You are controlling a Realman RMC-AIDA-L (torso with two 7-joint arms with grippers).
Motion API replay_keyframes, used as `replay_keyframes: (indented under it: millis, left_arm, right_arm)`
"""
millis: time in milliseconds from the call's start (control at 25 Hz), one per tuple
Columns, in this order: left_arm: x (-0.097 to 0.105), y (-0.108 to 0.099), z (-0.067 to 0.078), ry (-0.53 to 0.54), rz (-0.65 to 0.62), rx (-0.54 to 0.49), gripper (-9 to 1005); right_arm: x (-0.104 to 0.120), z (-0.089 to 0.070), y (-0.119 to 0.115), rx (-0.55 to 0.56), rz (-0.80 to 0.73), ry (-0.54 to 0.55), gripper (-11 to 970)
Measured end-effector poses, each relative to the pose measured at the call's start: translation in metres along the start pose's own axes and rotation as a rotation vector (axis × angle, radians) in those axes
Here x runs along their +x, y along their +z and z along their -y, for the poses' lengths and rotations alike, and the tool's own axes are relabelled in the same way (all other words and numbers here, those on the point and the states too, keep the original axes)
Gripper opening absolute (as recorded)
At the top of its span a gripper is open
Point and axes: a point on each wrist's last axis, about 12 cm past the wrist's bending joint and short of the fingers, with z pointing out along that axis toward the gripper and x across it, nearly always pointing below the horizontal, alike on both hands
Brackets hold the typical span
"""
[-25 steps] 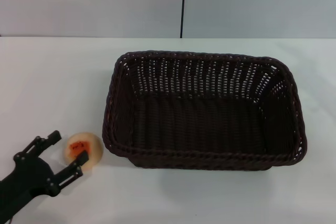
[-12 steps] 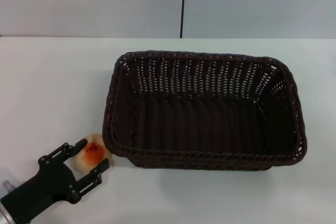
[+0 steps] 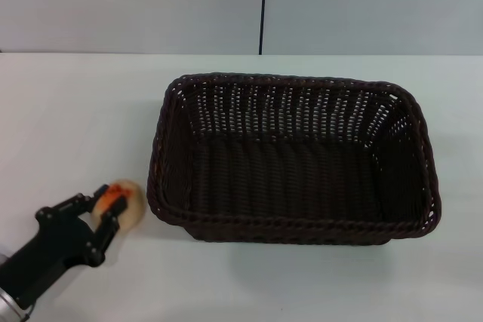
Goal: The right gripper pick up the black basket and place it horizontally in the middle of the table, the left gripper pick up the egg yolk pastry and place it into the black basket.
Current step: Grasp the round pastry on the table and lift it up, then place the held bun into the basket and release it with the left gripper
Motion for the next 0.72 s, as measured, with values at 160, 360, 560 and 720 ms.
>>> replay_keyframes:
  millis: [160, 360, 560, 720]
  left_arm:
    - [-0.007, -0.002, -0.004, 0.012, 0.059, -0.035, 316]
    - [-0.026, -0.009, -0.014, 0.033, 0.215, -0.082, 230]
    - [-0.046, 0.008, -0.017, 0.065, 0.325, -0.023, 187]
    - [-0.063, 0.042, -0.011, 0.053, 0.394, 0.087, 138]
  right_arm:
    - [-0.002, 0.004, -0.005, 0.035, 0.010, -0.006, 659]
    - [-0.002, 0.005, -0.005, 0.043, 0.013, -0.009, 659]
    - [-0.001, 0.004, -0.001, 0.033, 0.011, -0.034, 659]
    - [0.001, 0.003, -0.001, 0.030, 0.006, -0.038, 659]
